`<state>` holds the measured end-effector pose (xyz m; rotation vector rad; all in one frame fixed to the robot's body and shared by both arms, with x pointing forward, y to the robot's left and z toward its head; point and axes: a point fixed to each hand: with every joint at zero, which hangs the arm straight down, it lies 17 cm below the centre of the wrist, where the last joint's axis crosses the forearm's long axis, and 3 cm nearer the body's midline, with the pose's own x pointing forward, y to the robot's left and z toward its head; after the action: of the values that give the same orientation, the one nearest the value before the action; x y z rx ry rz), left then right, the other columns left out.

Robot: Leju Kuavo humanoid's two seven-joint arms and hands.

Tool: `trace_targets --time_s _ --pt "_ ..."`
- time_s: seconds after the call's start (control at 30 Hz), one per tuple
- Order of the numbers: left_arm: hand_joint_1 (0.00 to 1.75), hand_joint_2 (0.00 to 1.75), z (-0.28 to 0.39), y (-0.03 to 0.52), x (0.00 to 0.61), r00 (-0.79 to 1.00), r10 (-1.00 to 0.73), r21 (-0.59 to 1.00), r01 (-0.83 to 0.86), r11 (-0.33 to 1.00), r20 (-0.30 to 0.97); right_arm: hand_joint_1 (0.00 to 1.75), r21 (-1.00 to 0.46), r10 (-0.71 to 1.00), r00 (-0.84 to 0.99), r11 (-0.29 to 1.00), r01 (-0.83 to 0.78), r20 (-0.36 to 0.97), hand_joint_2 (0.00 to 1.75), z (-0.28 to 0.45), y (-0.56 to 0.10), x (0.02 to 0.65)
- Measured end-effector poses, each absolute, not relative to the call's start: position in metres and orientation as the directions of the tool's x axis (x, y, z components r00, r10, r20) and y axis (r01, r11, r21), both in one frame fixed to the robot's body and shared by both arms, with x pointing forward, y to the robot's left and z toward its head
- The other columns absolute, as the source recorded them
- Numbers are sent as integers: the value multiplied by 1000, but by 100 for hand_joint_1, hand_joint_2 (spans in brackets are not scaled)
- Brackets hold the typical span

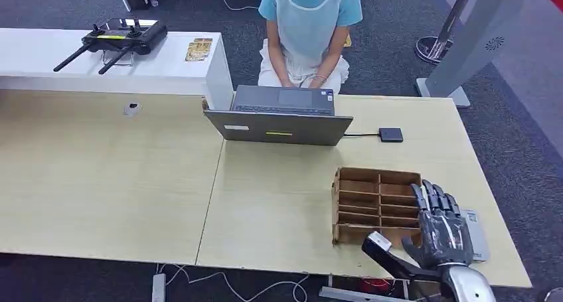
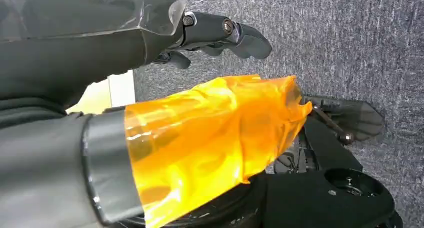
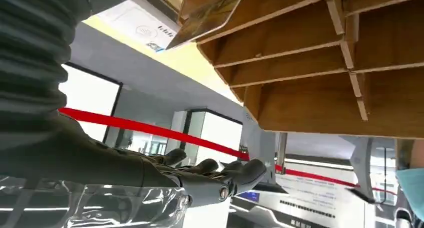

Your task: Pass the card to the sensor for recognition and then transmit it.

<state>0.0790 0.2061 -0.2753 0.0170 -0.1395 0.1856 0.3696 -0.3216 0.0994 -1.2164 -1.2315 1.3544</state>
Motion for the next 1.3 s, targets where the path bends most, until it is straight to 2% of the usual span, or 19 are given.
trace_targets --time_s 0.4,0.47,0.5,0.57,1.03,1.3 --pt "0 0 -275 206 79 971 194 2 -196 981 138 0 -997 989 -150 -27 -68 -16 175 86 -314 366" --pt "0 0 -275 206 79 971 197 1 -199 980 138 10 -997 987 -161 -3 -78 10 175 85 -311 365" --pt "0 0 -275 206 79 971 198 1 -200 980 138 28 -997 987 -163 2 -79 15 175 85 -311 365" --pt "0 0 -275 206 79 970 198 2 -201 980 138 42 -997 986 -163 2 -79 15 175 85 -312 365" --pt "0 0 -275 207 80 968 207 4 -210 978 139 10 -997 993 -114 -43 -69 -35 175 86 -327 369" --pt "0 0 -275 207 80 967 214 4 -216 976 138 19 -994 994 -104 -43 -98 -33 175 79 -332 367"
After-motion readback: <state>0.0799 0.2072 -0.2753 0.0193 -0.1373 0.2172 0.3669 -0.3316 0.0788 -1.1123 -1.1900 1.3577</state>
